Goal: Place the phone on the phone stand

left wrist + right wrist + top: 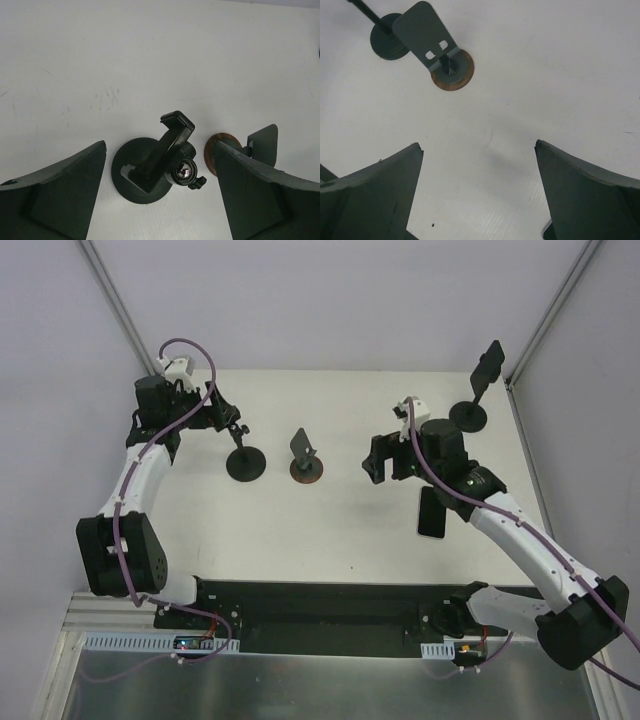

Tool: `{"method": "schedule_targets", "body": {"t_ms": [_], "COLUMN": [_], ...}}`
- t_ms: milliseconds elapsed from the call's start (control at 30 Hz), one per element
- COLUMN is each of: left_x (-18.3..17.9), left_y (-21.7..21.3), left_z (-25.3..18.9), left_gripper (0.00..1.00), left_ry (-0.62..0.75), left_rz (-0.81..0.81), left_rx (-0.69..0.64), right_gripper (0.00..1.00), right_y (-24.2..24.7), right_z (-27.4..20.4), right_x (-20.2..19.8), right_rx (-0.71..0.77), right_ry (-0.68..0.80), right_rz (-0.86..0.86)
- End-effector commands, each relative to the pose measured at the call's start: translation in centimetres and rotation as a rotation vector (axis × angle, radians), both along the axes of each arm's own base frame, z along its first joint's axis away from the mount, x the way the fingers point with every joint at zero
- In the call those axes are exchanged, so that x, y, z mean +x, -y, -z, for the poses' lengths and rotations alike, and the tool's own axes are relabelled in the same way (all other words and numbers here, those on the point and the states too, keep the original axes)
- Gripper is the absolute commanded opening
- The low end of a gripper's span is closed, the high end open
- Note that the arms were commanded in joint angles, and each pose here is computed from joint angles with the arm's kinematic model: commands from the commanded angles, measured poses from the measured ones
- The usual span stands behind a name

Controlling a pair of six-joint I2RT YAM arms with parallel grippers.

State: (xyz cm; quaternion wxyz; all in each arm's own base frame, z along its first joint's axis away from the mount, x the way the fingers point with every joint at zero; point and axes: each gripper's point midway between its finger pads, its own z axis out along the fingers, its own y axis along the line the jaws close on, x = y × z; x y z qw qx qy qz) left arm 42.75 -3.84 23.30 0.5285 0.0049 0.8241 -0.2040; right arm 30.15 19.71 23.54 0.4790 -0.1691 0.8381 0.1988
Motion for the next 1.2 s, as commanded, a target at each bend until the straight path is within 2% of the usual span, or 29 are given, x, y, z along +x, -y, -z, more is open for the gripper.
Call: {"method": "schedule_targets", "body": {"t_ms": [0, 33, 133, 167, 200, 333, 433, 467, 567, 600, 700, 800, 833, 867, 933, 967, 1033, 1167], "left_x": [0.9, 1.1, 1.5, 1.5, 1.3, 0.5, -0.2, -0.4, -1.2, -2.1, -3.1, -4.7, -5.4, -6.0, -8.1, -8.4, -10.1, -13.2], "left_y": [2.0, 2.0, 1.8, 1.7, 1.6, 1.6, 0.8, 1.5, 1.8, 2.6, 3.4, 4.4, 3.9, 4.4, 5.9, 5.3, 7.6, 9.5], "left_z": [-0.6, -0.2, 1.4, 2.1, 2.1, 2.3, 3.0, 2.5, 2.2, 2.6, 2.0, 1.7, 2.3, 2.1, 2.1, 1.9, 1.2, 2.2], "left_gripper": [0.85, 0.85, 0.73, 0.72, 0.72, 0.59, 0.41, 0.3, 0.22, 0.13, 0.0, 0.0, 0.0, 0.0, 0.0, 0.0, 0.0, 0.0], "left_ry": [0.021, 0.014, -0.027, -0.051, -0.055, -0.074, -0.146, -0.159, -0.208, -0.256, -0.286, -0.301, -0.327, -0.349, -0.386, -0.376, -0.379, -0.38], "left_rz": [0.188, 0.193, 0.187, 0.164, 0.153, 0.079, -0.034, -0.038, -0.094, -0.1, -0.143, -0.199, -0.261, -0.315, -0.362, -0.46, -0.481, -0.58], "left_rx": [-0.065, -0.065, -0.077, -0.088, -0.092, -0.078, -0.046, -0.039, 0.006, 0.021, -0.022, -0.071, -0.052, -0.102, -0.107, -0.115, -0.149, -0.12], "right_gripper": [0.97, 0.97, 0.97, 0.97, 0.97, 0.97, 0.97, 0.97, 0.97, 0.97, 0.97, 0.97, 0.97, 0.97, 0.97, 0.97, 0.97, 0.97], "right_y": [-2.4, -2.2, -1.9, -1.9, -1.8, -1.7, -2.0, -2.2, -2.9, -3.0, -4.0, -4.9, -5.2, -5.7, -6.5, -7.3, -8.1, -9.7], "right_z": [-3.0, -3.4, -3.3, -3.1, -2.9, -2.5, -2.2, -1.9, -1.6, -1.7, -1.5, -1.2, -0.9, -0.7, -0.1, -0.3, 0.2, 0.3], "right_x": [-2.1, -2.4, -3.3, -3.6, -3.7, -4.5, -4.8, -5.1, -5.5, -5.5, -5.8, -6.0, -5.9, -6.2, -6.4, -6.7, -7.0, -7.7], "right_rx": [0.086, 0.088, 0.105, 0.107, 0.11, 0.123, 0.13, 0.13, 0.13, 0.134, 0.132, 0.124, 0.116, 0.112, 0.104, 0.107, 0.087, 0.097], "right_ry": [0.098, 0.111, 0.117, 0.116, 0.116, 0.109, 0.104, 0.096, 0.089, 0.09, 0.084, 0.078, 0.07, 0.072, 0.072, 0.089, 0.093, 0.132], "right_rz": [-0.111, -0.11, -0.108, -0.113, -0.112, -0.114, -0.121, -0.128, -0.142, -0.144, -0.164, -0.177, -0.181, -0.19, -0.212, -0.232, -0.242, -0.251]}}
